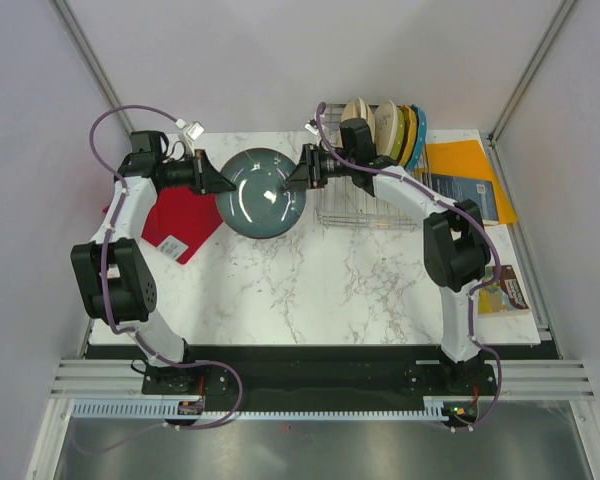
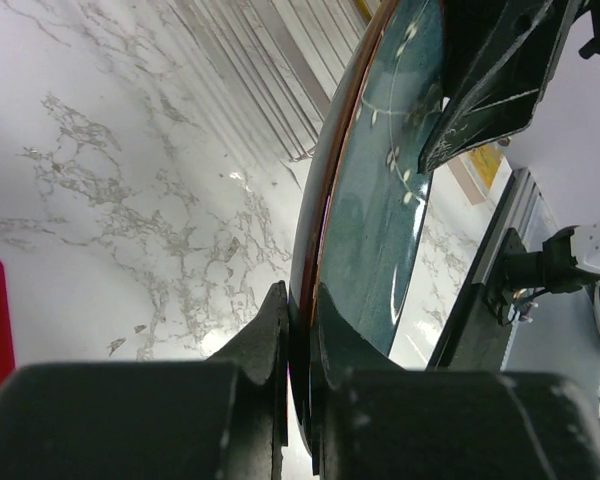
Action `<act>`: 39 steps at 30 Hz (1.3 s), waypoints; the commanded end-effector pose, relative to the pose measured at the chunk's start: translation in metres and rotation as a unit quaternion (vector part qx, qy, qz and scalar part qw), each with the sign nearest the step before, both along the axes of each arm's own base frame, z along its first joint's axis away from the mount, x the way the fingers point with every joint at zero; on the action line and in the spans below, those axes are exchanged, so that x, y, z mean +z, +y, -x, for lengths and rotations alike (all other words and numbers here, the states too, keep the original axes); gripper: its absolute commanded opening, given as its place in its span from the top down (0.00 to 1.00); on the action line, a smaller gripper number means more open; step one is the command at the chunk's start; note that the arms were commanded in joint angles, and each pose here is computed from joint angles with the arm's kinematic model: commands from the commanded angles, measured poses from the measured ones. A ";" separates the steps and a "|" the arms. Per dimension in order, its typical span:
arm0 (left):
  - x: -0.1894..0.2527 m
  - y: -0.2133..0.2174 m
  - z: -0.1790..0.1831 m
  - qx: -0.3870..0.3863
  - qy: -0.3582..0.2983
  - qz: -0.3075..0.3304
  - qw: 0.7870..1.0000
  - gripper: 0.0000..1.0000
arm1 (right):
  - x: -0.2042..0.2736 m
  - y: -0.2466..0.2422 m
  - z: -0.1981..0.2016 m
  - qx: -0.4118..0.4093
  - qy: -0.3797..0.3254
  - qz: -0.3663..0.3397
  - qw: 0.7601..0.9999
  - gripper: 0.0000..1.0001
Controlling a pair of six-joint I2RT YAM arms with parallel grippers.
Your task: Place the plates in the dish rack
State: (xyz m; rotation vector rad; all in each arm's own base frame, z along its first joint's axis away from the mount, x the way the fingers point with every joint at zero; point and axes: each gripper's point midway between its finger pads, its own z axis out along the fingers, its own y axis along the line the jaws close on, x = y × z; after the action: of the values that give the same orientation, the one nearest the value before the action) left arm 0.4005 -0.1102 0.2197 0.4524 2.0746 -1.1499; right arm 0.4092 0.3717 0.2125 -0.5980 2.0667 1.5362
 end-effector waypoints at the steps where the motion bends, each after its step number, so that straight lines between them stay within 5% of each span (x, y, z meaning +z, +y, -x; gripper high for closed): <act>1: 0.034 -0.022 0.021 -0.075 -0.023 0.075 0.994 0.97 | 0.030 0.018 0.005 0.041 -0.052 -0.041 0.997 0.60; 5: 0.029 -0.020 0.017 -0.066 -0.019 0.066 0.995 0.97 | 0.032 0.018 0.004 0.039 -0.054 -0.043 0.997 0.80; 6: 0.027 -0.019 0.015 -0.060 -0.020 0.059 0.996 0.89 | 0.037 0.016 0.004 0.036 -0.057 -0.044 0.997 0.96; 7: 0.020 -0.014 0.008 -0.035 -0.015 0.036 0.999 0.79 | 0.037 0.014 0.003 0.032 -0.057 -0.044 0.997 1.00; 9: 0.013 -0.005 -0.002 -0.001 -0.017 0.001 1.000 0.57 | 0.049 0.002 -0.005 0.015 -0.064 -0.046 0.997 1.00; 12: 0.005 0.025 -0.022 0.079 -0.036 -0.084 0.993 0.39 | 0.064 -0.032 -0.025 -0.040 -0.075 -0.027 0.996 1.00; 14: 0.010 0.049 -0.035 0.134 -0.057 -0.137 0.980 0.38 | 0.079 -0.058 -0.036 -0.072 -0.135 0.020 0.988 1.00; 18: 0.035 0.079 -0.044 0.201 -0.104 -0.184 0.956 0.38 | 0.120 -0.108 -0.087 -0.219 -0.245 0.106 0.939 1.00; 21: 0.045 0.083 -0.040 0.218 -0.134 -0.187 0.949 0.37 | 0.162 -0.120 -0.108 -0.289 -0.294 0.102 0.906 1.00; 28: 0.034 0.060 -0.018 0.188 -0.106 -0.130 0.968 0.38 | 0.204 -0.164 -0.158 -0.545 -0.305 0.180 0.760 1.00; 34: 0.035 0.041 0.007 0.145 -0.117 -0.096 0.978 0.38 | 0.189 -0.140 -0.153 -0.592 -0.324 0.265 0.689 1.00; 35: 0.035 0.040 0.009 0.144 -0.118 -0.095 0.978 0.38 | 0.193 -0.146 -0.151 -0.620 -0.325 0.268 0.662 1.00; 39: 0.033 0.039 0.018 0.141 -0.127 -0.097 0.977 0.38 | 0.179 -0.142 -0.152 -0.629 -0.327 0.290 0.642 1.00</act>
State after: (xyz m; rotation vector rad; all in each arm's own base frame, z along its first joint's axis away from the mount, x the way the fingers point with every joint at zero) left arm 0.3890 -0.0630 0.2204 0.2987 2.0790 -0.6798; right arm 0.5563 0.2617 0.3509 -0.0150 1.7329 -0.0554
